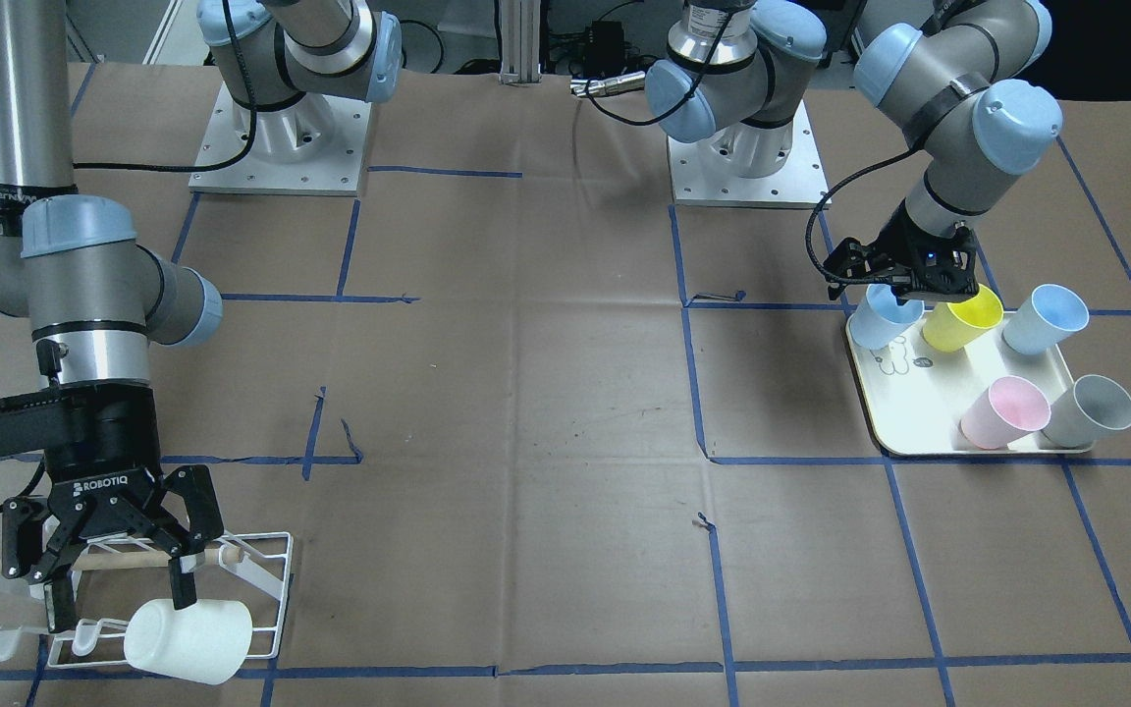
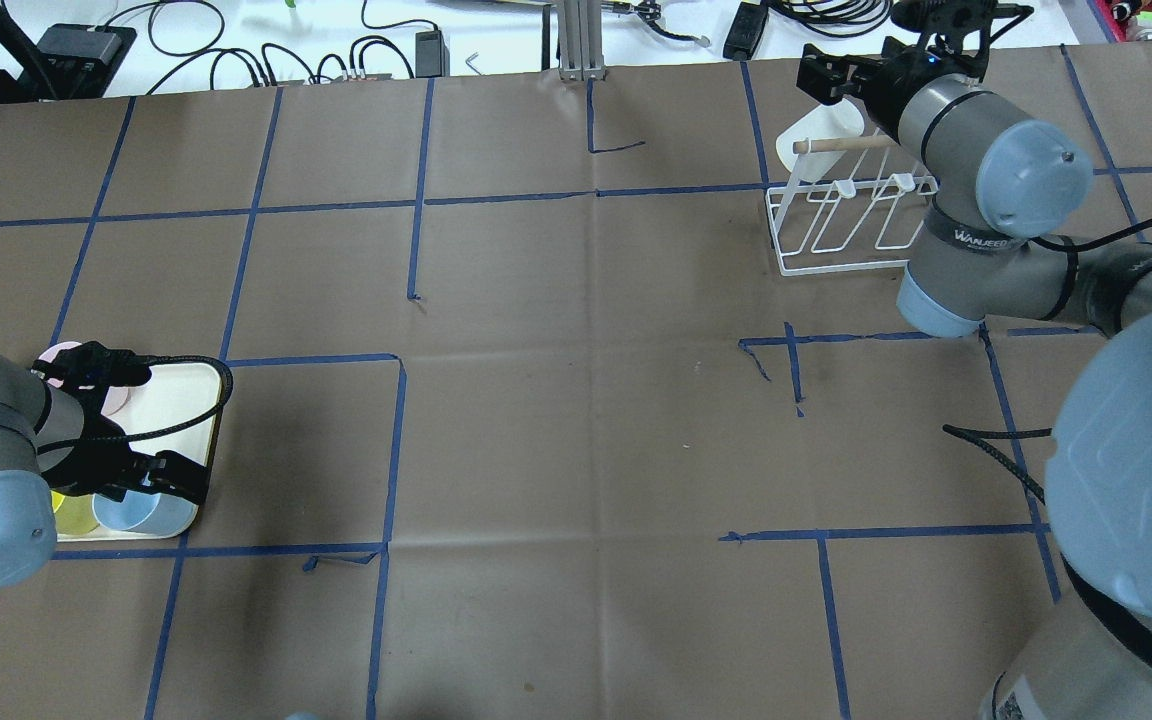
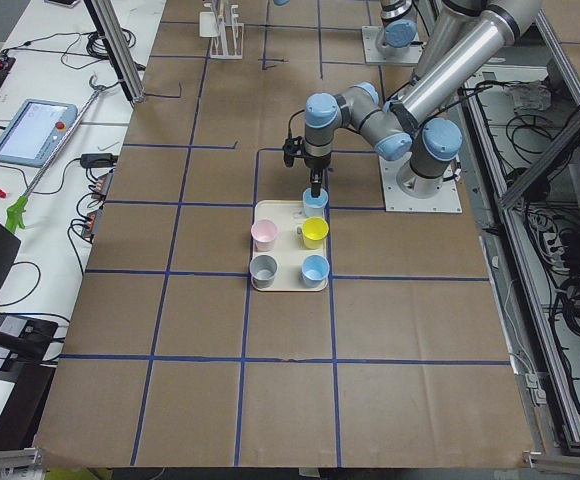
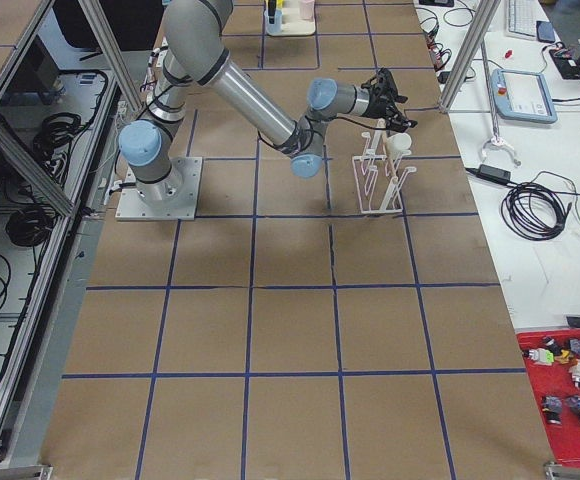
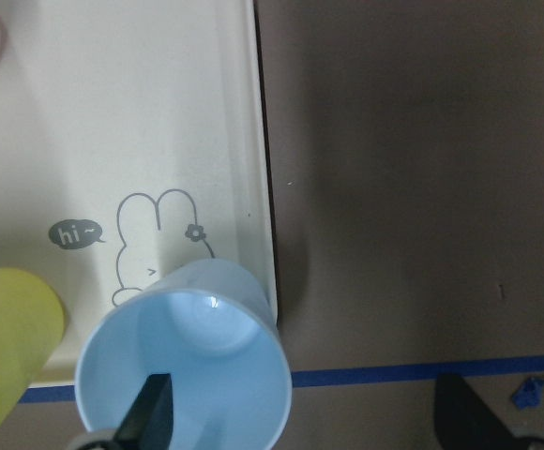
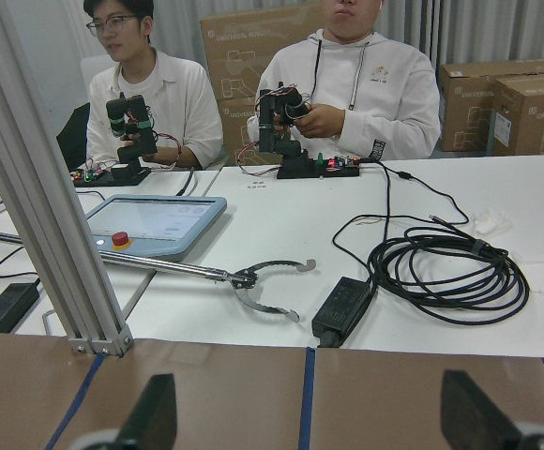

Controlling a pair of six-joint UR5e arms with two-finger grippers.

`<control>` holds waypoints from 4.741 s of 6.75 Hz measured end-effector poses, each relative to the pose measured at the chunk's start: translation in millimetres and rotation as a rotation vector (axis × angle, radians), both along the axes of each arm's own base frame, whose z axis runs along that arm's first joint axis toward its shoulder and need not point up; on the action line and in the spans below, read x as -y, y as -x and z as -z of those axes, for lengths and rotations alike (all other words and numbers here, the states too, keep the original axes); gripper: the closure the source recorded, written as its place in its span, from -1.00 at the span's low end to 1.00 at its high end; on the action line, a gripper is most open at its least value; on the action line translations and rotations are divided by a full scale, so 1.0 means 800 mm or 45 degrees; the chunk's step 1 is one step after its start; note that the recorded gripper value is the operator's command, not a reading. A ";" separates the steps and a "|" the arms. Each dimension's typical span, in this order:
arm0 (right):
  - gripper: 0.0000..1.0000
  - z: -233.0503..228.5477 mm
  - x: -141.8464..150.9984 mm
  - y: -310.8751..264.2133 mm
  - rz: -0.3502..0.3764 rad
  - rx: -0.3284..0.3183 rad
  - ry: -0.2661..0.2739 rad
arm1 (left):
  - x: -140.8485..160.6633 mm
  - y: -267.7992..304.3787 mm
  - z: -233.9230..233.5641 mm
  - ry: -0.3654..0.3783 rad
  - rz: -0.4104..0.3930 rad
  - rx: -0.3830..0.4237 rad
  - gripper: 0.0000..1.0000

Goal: Transfer IKEA cup to right arm and place on rack

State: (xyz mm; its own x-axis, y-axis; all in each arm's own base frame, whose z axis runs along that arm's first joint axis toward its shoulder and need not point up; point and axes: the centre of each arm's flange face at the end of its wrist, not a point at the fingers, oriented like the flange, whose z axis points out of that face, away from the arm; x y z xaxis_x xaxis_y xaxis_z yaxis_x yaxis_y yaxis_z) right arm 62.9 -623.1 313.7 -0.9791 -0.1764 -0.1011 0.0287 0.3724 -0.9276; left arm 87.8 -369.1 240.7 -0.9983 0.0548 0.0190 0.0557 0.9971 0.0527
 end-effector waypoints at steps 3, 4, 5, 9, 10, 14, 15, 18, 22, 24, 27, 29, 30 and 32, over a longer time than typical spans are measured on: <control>-0.99 -0.047 -0.012 -0.020 -0.030 0.006 -0.015 | 0.003 -0.018 0.015 -0.018 -0.033 -0.011 0.83; -0.99 -0.062 -0.018 -0.026 -0.038 0.007 -0.015 | 0.004 -0.020 0.014 -0.016 -0.034 -0.007 1.00; -0.99 -0.080 -0.026 -0.036 -0.054 0.011 -0.039 | 0.005 -0.021 0.012 -0.012 -0.033 -0.001 1.00; -0.99 -0.110 -0.097 -0.099 0.008 0.372 -0.250 | 0.042 -0.046 -0.057 0.065 -0.030 0.059 1.00; -0.99 -0.109 -0.121 -0.103 0.103 0.588 -0.312 | 0.065 -0.056 -0.105 0.064 -0.023 0.054 1.00; -0.99 -0.068 -0.217 -0.107 0.360 1.286 -0.369 | 0.185 -0.044 -0.275 0.101 0.115 -0.032 1.00; -0.99 -0.062 -0.231 -0.108 0.395 1.433 -0.372 | 0.217 -0.029 -0.290 0.206 0.157 -0.146 1.00; -1.00 -0.053 -0.241 -0.108 0.455 1.578 -0.402 | 0.275 0.033 -0.316 0.685 0.282 -0.606 1.00; -0.99 -0.048 -0.240 -0.109 0.465 1.606 -0.421 | 0.327 0.158 -0.243 1.177 0.687 -0.915 1.00; -0.99 -0.047 -0.241 -0.112 0.484 1.698 -0.467 | 0.331 0.204 -0.201 1.329 0.853 -1.055 0.98; -1.00 -0.029 -0.236 -0.118 0.529 1.786 -0.555 | 0.257 0.268 -0.123 1.487 1.019 -1.111 0.93; -0.99 -0.019 -0.234 -0.126 0.557 1.829 -0.611 | 0.216 0.297 -0.106 1.520 0.987 -1.141 0.92; -0.99 -0.018 -0.234 -0.131 0.554 1.834 -0.628 | 0.207 0.307 -0.105 1.525 0.978 -1.156 0.91; -0.99 -0.017 -0.233 -0.165 0.541 1.899 -0.722 | 0.198 0.332 -0.104 1.519 0.995 -1.158 0.91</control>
